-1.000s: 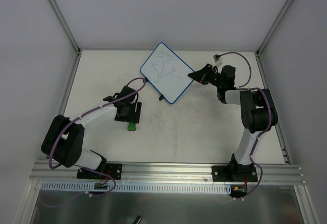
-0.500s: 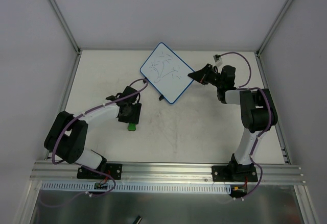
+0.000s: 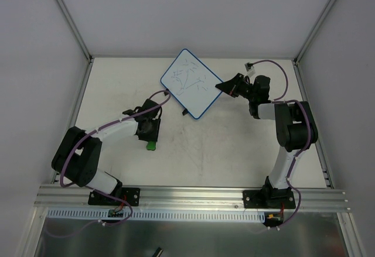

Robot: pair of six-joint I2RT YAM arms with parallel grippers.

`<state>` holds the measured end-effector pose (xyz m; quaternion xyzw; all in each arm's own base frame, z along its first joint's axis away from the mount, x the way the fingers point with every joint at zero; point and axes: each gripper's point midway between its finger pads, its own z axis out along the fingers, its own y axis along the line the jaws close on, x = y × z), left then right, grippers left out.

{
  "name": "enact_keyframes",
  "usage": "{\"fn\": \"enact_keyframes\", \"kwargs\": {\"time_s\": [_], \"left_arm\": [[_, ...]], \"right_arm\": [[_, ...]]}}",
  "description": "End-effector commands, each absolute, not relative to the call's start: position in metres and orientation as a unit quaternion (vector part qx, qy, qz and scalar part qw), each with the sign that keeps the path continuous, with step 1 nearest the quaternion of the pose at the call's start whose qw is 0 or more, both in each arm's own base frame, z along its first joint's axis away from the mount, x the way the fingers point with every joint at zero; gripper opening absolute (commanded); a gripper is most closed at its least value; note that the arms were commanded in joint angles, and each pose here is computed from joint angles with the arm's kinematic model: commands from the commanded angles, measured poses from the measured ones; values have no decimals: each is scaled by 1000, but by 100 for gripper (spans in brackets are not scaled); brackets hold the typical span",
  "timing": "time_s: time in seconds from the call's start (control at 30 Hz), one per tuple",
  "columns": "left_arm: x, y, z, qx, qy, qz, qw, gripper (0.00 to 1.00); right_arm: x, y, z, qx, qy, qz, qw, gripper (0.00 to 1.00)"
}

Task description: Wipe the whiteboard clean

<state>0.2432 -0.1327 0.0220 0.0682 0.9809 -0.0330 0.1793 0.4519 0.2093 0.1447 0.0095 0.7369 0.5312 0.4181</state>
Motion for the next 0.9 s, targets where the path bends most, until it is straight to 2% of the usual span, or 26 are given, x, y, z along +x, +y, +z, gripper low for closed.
{"fn": "enact_keyframes", "kwargs": {"time_s": [0.0,0.1,0.17,0.27,0.43,0.47,0.57,0.87], "left_arm": [[251,-135,26,55,980,-23,189,33],[249,-135,24,54,981,-18,186,49],[249,-136,24,56,980,-17,188,53],[250,-135,25,54,980,-10,192,52],[250,-135,25,52,980,-9,193,37],[250,-135,25,52,980,-8,192,28],[251,-134,28,50,979,-8,199,16],[293,-158,92,44,955,-54,287,10]], "right_arm": [[459,212,165,-16,713,542,445,0],[459,213,166,-15,712,543,444,0],[459,213,164,-15,713,543,443,0],[459,212,165,-14,712,544,444,0],[459,212,165,-14,711,545,444,0],[459,211,165,-12,711,544,444,0],[459,211,165,-12,711,544,444,0],[459,211,166,-14,711,544,446,0]]}}
